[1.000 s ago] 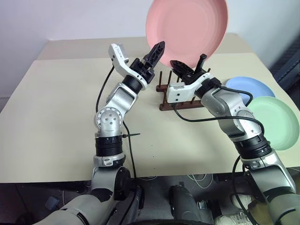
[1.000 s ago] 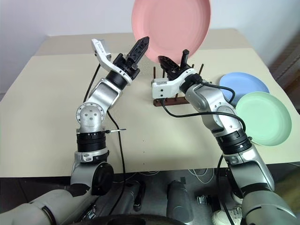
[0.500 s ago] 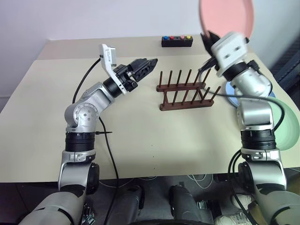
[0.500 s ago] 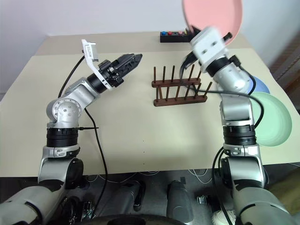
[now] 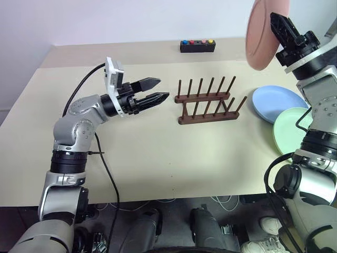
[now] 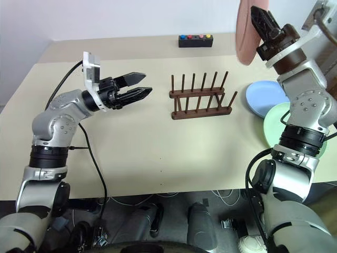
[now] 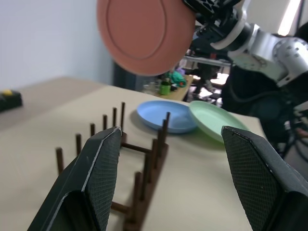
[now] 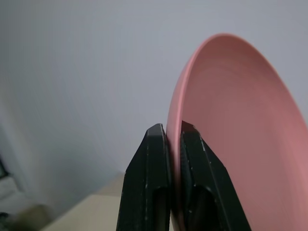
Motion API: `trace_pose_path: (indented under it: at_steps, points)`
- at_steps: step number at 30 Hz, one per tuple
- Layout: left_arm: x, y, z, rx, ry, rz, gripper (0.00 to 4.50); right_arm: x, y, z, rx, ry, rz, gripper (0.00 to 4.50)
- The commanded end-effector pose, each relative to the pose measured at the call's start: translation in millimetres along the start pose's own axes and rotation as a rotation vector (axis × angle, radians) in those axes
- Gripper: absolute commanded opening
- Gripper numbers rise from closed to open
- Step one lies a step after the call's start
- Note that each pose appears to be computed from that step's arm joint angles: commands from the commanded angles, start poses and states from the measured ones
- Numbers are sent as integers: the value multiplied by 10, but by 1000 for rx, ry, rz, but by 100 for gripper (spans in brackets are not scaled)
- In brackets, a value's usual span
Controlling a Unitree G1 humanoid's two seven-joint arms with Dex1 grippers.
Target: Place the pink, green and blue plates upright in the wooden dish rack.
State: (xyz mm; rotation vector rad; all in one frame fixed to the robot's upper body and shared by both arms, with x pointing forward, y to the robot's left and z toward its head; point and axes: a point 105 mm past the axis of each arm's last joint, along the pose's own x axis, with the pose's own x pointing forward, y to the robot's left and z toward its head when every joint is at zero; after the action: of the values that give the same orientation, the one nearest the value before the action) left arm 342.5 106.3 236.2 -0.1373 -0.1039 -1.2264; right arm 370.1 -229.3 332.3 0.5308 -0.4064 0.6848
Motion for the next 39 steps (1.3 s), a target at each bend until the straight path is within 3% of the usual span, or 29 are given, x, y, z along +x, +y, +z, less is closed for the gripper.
trace_pose_path:
  at_steps: [1,2,4,16,27,39]
  points:
    - [-37,-24,117,4,-14,-13,339,-66,63,127,54,3,44,0]
    - [-33,-26,113,3,-13,-14,394,-83,44,87,53,28,39,0]
    - [-25,-45,110,3,-13,-26,444,-109,15,47,72,49,32,0]
    - [-38,-92,113,110,3,-15,444,-243,-178,-28,204,85,-6,0]
    - [-47,-126,144,103,-15,-32,444,-263,-70,234,274,12,89,0]
    - [-49,-156,158,123,-17,-55,444,-397,-216,88,345,72,75,0]
